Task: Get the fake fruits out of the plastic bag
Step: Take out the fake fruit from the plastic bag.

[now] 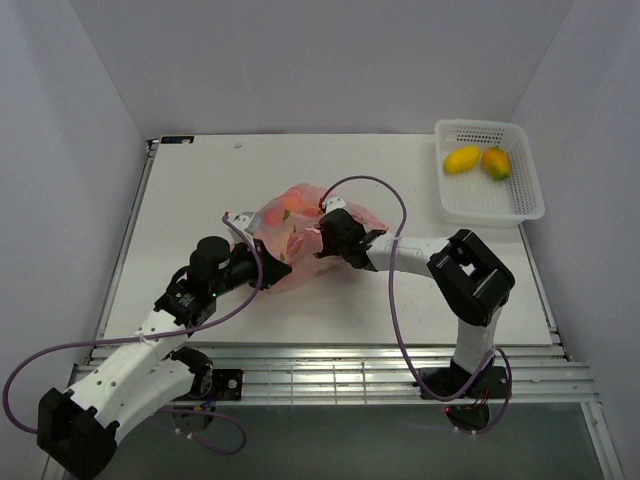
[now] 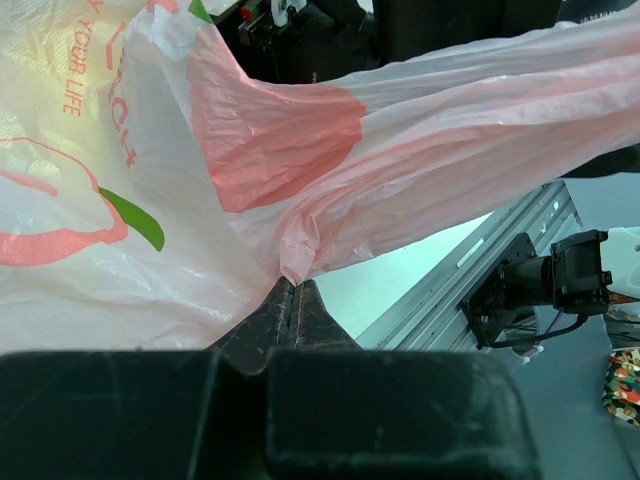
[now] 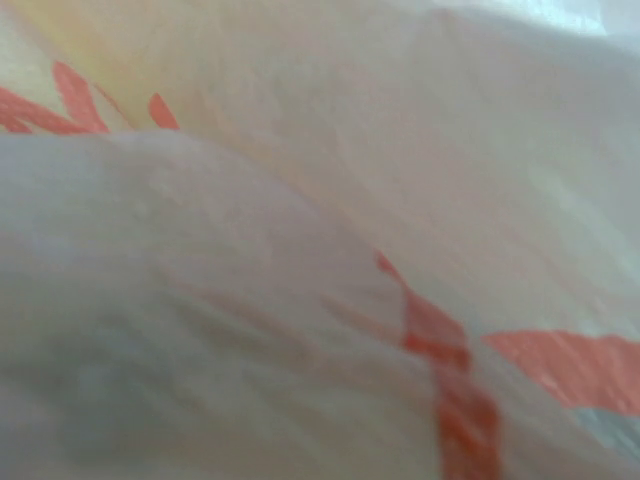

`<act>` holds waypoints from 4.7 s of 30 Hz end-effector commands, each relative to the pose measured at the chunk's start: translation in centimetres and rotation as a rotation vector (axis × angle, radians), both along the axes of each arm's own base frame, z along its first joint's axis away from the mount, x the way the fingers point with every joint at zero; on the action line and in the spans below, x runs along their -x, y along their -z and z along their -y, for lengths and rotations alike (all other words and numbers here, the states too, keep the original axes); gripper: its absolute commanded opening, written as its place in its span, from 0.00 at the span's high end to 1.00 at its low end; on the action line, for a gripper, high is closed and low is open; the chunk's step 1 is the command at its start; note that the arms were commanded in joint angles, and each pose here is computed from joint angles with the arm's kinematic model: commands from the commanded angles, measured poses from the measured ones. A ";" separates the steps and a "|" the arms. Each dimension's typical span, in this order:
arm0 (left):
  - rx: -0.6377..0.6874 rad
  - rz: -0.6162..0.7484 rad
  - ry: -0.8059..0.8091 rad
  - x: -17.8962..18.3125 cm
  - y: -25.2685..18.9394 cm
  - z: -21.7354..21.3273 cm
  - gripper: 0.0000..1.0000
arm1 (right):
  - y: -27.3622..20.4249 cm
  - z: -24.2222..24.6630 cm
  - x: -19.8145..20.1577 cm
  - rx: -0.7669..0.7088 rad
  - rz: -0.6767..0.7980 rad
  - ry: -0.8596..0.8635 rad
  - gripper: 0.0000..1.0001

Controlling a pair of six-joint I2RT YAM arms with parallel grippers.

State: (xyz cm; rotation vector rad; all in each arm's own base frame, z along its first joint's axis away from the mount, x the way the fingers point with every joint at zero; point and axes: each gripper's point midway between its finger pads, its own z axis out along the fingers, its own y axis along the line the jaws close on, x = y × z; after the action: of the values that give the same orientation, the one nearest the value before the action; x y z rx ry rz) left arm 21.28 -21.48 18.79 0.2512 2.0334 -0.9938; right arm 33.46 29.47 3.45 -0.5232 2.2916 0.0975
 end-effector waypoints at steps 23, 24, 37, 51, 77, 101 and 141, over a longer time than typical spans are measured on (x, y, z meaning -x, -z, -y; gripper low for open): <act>0.010 -0.002 0.008 0.1 -0.4 0.3 1.00 | -3.9 -6.6 -3.1 -0.133 0.140 -0.234 0.62; 0.007 -0.002 -0.002 -0.1 -0.4 0.2 1.00 | -4.3 -6.6 -2.5 -0.150 0.130 -0.254 0.67; -0.002 0.008 -0.055 -0.9 -0.5 -0.3 1.00 | -15.2 -4.0 5.4 -0.359 0.090 -0.391 0.92; 0.008 0.022 -0.091 -1.2 -1.3 -0.7 1.00 | -15.0 1.9 7.9 -0.123 -0.098 -0.233 0.92; 0.160 0.169 0.040 -0.8 -9.2 1.7 1.00 | -20.4 -2.6 10.2 -0.225 -0.150 -0.201 0.92; 0.046 0.097 -0.202 -2.1 -5.8 -2.2 1.00 | -25.7 8.4 16.6 -0.280 0.121 -0.396 0.92; 0.010 0.054 -0.257 -3.3 -4.6 -2.5 1.00 | -42.9 11.2 7.7 -0.476 0.913 -0.007 0.92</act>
State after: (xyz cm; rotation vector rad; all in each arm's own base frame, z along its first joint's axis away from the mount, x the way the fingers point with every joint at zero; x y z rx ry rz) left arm 24.02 -19.07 20.35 -0.0026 2.0318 -0.8297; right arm 23.13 22.72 40.29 -0.5471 1.4805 0.4895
